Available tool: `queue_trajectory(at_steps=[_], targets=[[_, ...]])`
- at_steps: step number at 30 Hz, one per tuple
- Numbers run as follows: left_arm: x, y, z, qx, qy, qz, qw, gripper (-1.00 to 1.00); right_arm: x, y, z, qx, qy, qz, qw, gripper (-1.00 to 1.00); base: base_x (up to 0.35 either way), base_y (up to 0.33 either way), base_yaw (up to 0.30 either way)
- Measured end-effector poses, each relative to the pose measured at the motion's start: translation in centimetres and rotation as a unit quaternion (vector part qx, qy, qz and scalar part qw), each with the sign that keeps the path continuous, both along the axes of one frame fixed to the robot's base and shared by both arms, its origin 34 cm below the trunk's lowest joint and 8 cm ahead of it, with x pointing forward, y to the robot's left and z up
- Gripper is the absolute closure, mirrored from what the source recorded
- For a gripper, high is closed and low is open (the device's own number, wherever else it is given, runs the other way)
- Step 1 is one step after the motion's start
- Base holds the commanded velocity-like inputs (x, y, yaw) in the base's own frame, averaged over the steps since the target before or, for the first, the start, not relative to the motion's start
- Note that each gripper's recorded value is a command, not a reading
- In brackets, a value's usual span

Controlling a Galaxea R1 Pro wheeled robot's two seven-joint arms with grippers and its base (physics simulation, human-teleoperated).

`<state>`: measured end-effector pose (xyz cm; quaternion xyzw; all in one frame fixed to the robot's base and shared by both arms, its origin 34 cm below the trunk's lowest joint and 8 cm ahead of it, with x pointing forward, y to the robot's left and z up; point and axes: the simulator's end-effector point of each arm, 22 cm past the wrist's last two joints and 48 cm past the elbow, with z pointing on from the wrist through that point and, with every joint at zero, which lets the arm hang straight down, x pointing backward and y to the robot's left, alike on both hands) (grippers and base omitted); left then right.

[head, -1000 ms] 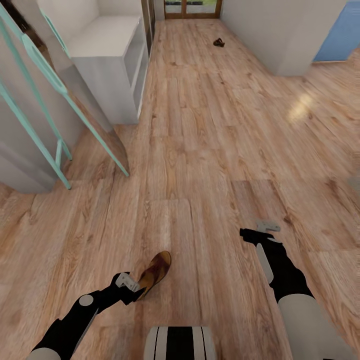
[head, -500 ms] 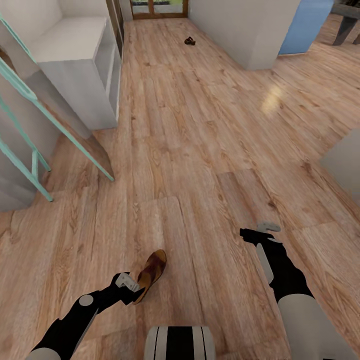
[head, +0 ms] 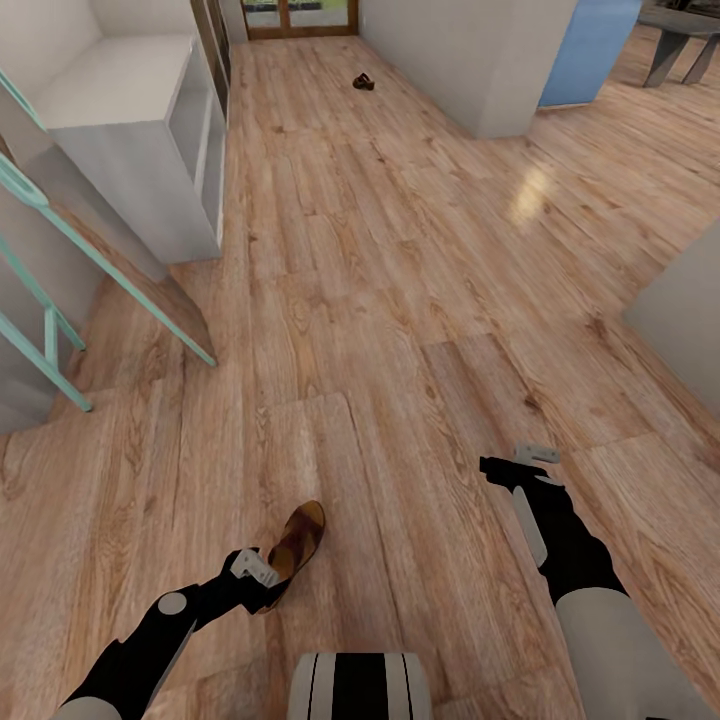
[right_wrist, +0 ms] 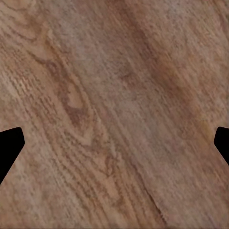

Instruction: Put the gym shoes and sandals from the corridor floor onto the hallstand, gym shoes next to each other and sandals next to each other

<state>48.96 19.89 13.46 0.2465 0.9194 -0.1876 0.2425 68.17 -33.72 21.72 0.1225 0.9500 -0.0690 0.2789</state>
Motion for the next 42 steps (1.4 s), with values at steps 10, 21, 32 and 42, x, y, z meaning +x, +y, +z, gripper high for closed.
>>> queue_trajectory(at_steps=[10, 21, 32, 42], targets=[[-1.6, 0.1, -1.7, 0.001, 0.021, 0.0, 0.9998, -1.0, -1.2, 0.0, -2.4, 0.0, 0.02, 0.0, 0.9998, -1.0, 0.0, 0.0, 0.0], [-3.1, 1.7, -3.3, 0.013, 0.04, -0.002, 0.9991, -1.0, -2.3, 0.1, -4.6, 0.0, 0.038, 0.0, 0.9993, -1.0, 0.0, 0.0, 0.0], [-3.3, 2.4, -3.6, 0.018, 0.042, -0.002, 0.9989, -1.0, -2.5, 0.1, -5.0, 0.0, 0.041, 0.001, 0.9991, -1.0, 0.0, 0.0, 0.0], [-4.7, 2.4, -4.9, 0.018, 0.061, -0.002, 0.998, -1.0, -3.8, -0.1, -7.0, 0.0, 0.059, -0.001, 0.9983, -1.0, 0.0, 0.0, 0.0]])
